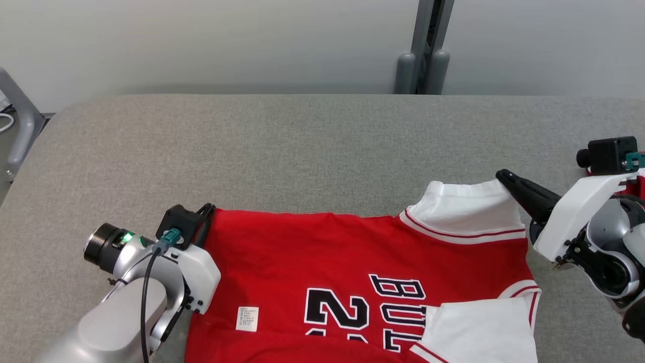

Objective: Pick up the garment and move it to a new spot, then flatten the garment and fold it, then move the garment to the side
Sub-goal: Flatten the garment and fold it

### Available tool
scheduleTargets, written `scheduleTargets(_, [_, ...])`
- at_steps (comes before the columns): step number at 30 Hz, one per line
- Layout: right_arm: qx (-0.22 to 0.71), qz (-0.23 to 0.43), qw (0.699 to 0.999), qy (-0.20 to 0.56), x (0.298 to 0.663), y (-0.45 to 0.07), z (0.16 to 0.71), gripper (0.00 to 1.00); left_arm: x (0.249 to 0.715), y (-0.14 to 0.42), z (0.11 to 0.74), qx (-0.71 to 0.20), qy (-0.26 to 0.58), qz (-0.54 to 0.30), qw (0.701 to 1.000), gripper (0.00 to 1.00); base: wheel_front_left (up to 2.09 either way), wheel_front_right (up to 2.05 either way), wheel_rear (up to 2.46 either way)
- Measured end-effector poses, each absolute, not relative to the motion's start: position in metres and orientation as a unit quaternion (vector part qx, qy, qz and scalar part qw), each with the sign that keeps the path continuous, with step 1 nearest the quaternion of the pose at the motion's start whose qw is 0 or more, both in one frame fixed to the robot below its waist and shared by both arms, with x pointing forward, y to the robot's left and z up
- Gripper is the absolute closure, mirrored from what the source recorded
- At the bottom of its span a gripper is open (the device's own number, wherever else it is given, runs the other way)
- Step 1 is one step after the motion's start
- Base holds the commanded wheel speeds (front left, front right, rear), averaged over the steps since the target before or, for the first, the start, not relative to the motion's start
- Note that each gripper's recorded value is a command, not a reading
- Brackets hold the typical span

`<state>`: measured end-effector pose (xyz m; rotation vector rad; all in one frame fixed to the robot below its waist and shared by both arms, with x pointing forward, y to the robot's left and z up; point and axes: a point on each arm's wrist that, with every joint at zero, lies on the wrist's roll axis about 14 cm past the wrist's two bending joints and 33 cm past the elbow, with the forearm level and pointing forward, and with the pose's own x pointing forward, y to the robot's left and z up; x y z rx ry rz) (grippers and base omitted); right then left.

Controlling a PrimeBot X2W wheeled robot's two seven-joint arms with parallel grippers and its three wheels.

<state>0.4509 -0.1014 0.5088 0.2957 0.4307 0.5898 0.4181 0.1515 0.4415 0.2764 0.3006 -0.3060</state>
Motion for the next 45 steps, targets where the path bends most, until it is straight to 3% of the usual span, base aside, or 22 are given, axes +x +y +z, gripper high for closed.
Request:
scheduleTargets(16, [0.193, 0.302, 0.884, 0.3, 0.393, -0.11, 0.5, 1.0, 0.377, 0.153, 0.44, 0.165, 0.162, -0.189, 0.954, 1.0, 0.0, 0.0, 0.0])
scheduleTargets(45, [0.198, 0.278, 0.869, 0.357, 0.359, -0.13, 0.468, 1.0, 0.345, 0.163, 0.417, 0.196, 0.223, -0.219, 0.93, 1.0, 0.0, 0.0, 0.0])
